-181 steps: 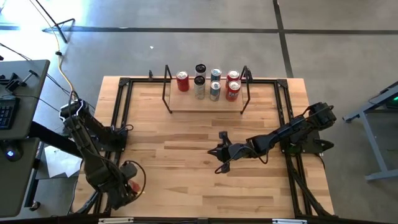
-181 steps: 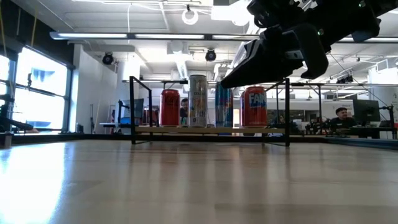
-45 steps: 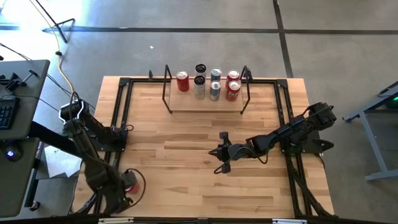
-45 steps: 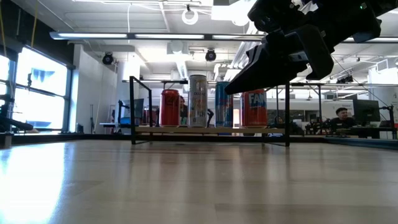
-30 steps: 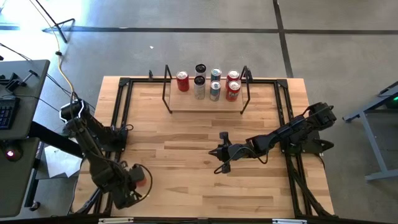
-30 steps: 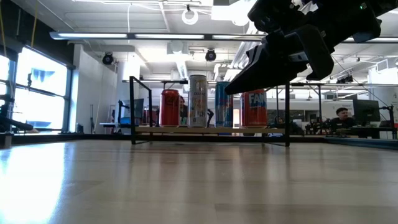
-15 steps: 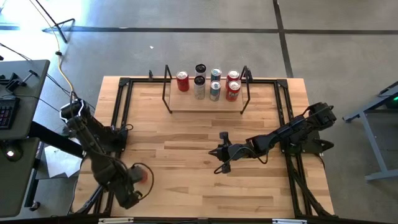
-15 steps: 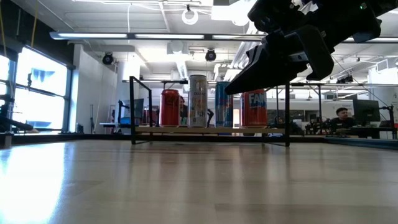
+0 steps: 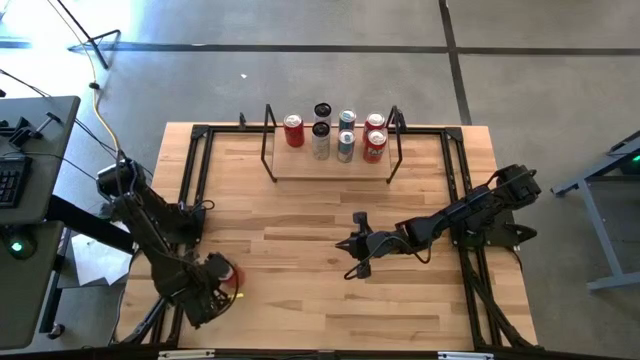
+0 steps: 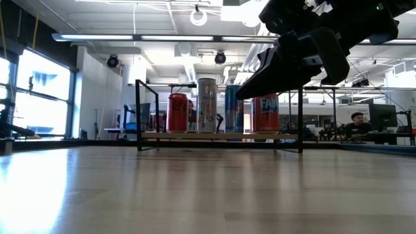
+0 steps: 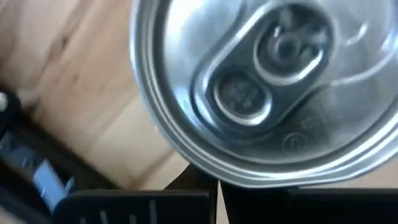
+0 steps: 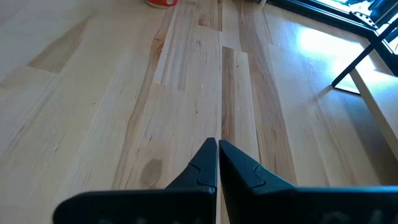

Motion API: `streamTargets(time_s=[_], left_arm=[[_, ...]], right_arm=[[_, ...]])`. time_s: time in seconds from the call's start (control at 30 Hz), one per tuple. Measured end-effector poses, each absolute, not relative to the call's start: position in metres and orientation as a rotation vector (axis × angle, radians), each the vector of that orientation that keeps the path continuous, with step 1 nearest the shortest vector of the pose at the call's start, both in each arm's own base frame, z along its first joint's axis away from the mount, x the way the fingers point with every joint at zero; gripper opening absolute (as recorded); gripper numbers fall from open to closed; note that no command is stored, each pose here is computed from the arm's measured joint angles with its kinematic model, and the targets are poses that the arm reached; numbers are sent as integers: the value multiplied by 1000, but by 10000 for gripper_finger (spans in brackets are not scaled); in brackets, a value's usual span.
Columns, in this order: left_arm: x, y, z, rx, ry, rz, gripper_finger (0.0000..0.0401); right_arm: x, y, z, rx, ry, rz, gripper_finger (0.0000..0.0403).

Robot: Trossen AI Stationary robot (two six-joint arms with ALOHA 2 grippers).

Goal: Place canned beverage on shelf
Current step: Put the red black soda can on the shelf aligned with the other red black soda can

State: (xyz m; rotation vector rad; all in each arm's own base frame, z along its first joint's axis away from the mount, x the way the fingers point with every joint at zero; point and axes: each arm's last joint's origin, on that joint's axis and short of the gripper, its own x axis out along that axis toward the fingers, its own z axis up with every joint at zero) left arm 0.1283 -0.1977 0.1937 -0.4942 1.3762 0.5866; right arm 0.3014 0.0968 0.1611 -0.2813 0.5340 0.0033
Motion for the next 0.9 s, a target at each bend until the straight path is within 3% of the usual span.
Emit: streamTargets(time_s=[0.47,0.9], left_arm=[[154,-172,186,-330,1057,635,0],[205,-132,188,-138,1012,592,0]], right_arm=[[301,97,161,-282,537,3,0],[301,97,161,-283,540,3,0]])
